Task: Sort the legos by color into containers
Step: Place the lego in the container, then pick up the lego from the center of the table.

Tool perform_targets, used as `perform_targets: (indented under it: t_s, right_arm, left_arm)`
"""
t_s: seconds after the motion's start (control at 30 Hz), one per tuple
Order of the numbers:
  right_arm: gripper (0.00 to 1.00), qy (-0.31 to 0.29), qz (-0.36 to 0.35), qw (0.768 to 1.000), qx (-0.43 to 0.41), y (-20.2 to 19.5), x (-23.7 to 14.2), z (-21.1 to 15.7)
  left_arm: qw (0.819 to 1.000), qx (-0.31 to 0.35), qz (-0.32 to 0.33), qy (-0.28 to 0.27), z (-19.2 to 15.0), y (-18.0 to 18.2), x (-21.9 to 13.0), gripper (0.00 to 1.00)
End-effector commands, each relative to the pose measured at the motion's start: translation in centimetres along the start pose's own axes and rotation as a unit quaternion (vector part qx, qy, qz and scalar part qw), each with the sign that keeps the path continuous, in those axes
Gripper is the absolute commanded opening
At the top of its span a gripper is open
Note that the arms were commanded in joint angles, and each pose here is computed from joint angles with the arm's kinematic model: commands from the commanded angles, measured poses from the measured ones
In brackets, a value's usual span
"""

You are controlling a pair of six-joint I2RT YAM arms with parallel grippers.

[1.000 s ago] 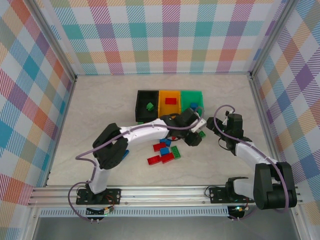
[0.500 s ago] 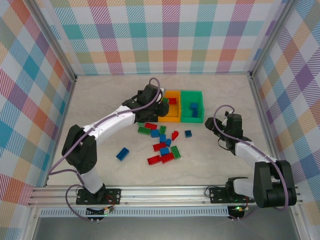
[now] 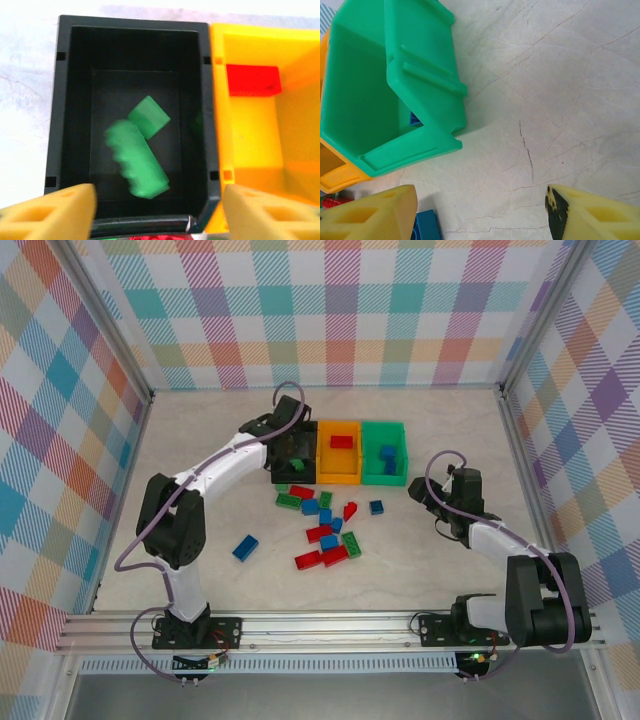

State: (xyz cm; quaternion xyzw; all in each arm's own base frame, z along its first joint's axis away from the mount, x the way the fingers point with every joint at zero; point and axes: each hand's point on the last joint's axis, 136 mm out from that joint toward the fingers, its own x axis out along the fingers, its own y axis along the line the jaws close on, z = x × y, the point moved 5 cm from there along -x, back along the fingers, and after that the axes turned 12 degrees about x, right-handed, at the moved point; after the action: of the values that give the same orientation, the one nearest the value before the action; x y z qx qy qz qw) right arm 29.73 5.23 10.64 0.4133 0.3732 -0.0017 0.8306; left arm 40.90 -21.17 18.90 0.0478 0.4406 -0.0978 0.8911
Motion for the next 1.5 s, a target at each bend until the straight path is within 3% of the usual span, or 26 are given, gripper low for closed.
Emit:
perform_targets:
  t_s: [0.0,0.2,0.47,0.8,1.03,1.27,1.47]
  right_arm:
    - [0.69,-0.006,0.025,1.000,-0.003,1.1,-0.2,0.6]
    - [0.69,-0.003,0.026,1.000,-0.003,1.2,-0.2,0.5]
    - [0.69,-0.007,0.039,0.999,-0.022,1.8,-0.7,0.4]
    - [0.69,0.012,0.063,0.978,-0.198,6.7,-0.2,-3.5]
    - [0.69,0.084,0.112,0.954,-0.266,9.7,1.5,-7.8]
    - [0.68,0.116,0.040,0.972,-0.202,9.5,1.4,-11.3]
    - [0.68,0.129,-0.031,0.970,-0.204,10.4,2.4,-12.9]
  left_arm:
    - [1.000,-0.005,-0.024,-0.006,1.0,-0.7,-1.1,0.73]
    - [0.999,-0.013,-0.034,-0.037,-0.2,-0.2,-2.4,0.73]
    - [0.999,-0.020,0.014,-0.028,-3.2,1.8,-3.0,0.72]
    - [0.998,-0.032,0.002,-0.046,-5.9,3.5,-3.9,0.71]
    - [0.997,-0.060,0.007,-0.051,-7.9,6.1,-4.6,0.71]
    - [0.997,-0.072,0.005,-0.040,-10.3,7.8,-4.9,0.71]
    - [0.995,-0.067,0.015,-0.066,-11.0,8.3,-4.9,0.71]
